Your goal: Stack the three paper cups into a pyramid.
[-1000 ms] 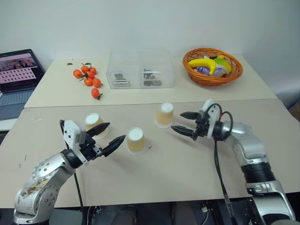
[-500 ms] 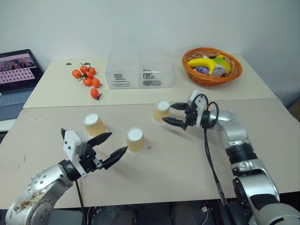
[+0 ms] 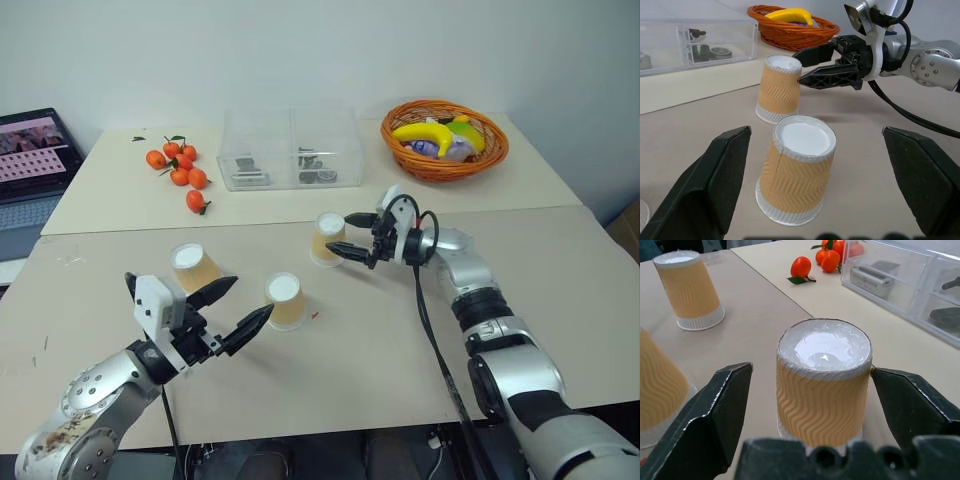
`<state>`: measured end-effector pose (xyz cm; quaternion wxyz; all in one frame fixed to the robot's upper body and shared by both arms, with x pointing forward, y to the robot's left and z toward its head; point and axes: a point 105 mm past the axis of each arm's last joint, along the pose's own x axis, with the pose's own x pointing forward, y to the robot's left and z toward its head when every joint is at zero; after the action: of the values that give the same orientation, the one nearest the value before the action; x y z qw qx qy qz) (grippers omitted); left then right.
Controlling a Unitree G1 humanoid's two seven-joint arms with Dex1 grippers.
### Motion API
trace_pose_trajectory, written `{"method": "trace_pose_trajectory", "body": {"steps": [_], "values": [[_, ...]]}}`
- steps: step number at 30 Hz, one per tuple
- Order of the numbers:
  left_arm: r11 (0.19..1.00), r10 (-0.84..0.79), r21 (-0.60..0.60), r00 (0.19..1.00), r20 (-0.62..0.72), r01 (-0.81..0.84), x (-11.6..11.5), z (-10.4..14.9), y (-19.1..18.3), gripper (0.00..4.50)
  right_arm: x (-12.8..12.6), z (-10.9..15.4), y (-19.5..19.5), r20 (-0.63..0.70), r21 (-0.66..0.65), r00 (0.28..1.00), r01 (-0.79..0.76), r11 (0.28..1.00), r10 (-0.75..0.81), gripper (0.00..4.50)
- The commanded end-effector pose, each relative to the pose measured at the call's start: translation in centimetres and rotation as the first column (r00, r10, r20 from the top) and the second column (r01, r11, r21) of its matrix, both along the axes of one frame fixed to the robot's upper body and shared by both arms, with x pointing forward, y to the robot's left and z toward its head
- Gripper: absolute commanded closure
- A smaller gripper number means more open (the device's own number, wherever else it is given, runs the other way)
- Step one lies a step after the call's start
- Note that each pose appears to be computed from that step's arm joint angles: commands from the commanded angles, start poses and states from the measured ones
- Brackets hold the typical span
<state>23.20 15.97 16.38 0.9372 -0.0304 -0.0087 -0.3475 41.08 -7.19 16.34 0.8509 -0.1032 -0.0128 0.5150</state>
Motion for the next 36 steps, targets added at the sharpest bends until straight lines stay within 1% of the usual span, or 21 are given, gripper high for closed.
{"method": "trace_pose_trajectory", "body": {"steps": [1, 9, 11, 12, 14, 15, 18, 21, 22, 26, 28, 32, 36], "values": [[1.000, -0.005, -0.014, 0.999, 0.048, 0.006, -0.4, 1.1, -0.5, 0.00, 0.6, 2.1, 0.6, 0.075, 0.039, 0.997, 0.008, 0.999, -0.011, 0.03], [1.000, 0.007, -0.018, 0.998, 0.054, -0.006, -0.3, 1.1, -0.7, 0.00, 0.8, 2.5, 1.8, 0.080, 0.072, 0.997, -0.016, 0.997, 0.010, 0.03], [1.000, 0.016, -0.018, 0.998, 0.056, -0.015, -0.3, 1.1, -0.5, 0.00, 0.7, 2.6, 1.8, 0.083, 0.071, 0.996, -0.026, 0.997, 0.021, 0.55], [1.000, 0.020, -0.020, 0.998, 0.055, -0.019, -0.3, 1.1, -0.4, 0.00, 0.8, 2.7, 1.7, 0.077, 0.075, 0.997, -0.019, 0.997, 0.013, 0.71], [1.000, 0.024, -0.021, 0.998, 0.053, -0.023, -0.2, 1.1, -0.3, 0.00, 0.9, 2.9, 1.3, 0.073, 0.079, 0.997, -0.008, 0.997, 0.003, 1.49], [0.999, 0.027, -0.023, 0.998, 0.050, -0.026, -0.2, 1.0, -0.2, 0.00, 0.9, 3.1, 1.1, 0.070, 0.087, 0.998, -0.007, 0.996, 0.001, 1.74], [0.999, 0.032, -0.022, 0.999, 0.036, -0.031, -0.3, 0.7, 0.2, 0.00, 0.9, 3.3, 0.1, 0.064, 0.088, 0.998, -0.005, 0.996, -0.001, 1.74], [0.999, 0.042, -0.012, 0.999, 0.017, -0.042, -0.5, 0.3, 0.9, 0.00, 0.4, 3.6, -1.8, 0.061, 0.072, 0.998, -0.012, 0.997, 0.008, 1.74], [0.999, 0.044, -0.006, 0.999, 0.011, -0.044, -0.6, 0.2, 1.2, 0.00, -0.2, 3.7, -2.3, 0.052, 0.063, 0.998, -0.042, 0.997, 0.039, 1.74], [0.999, 0.047, 0.009, 0.999, -0.006, -0.047, -0.9, -0.1, 1.9, 0.00, -4.5, 3.7, -4.1, 0.005, 0.015, 0.978, -0.210, 0.978, 0.210, 1.74], [0.999, 0.048, 0.010, 0.999, -0.007, -0.048, -0.9, -0.1, 2.1, 0.00, -5.7, 3.5, -4.2, -0.015, 0.004, 0.970, -0.241, 0.971, 0.241, 1.74], [0.999, 0.040, 0.009, 0.999, -0.003, -0.040, -0.6, 0.0, 1.8, 0.00, -7.9, 2.2, -2.7, -0.065, 0.000, 0.955, -0.291, 0.957, 0.290, 1.74], [1.000, 0.029, 0.007, 1.000, 0.003, -0.030, -0.4, 0.1, 1.5, 0.00, -8.1, 1.2, -1.1, -0.067, -0.011, 0.954, -0.293, 0.956, 0.292, 1.74]]}}
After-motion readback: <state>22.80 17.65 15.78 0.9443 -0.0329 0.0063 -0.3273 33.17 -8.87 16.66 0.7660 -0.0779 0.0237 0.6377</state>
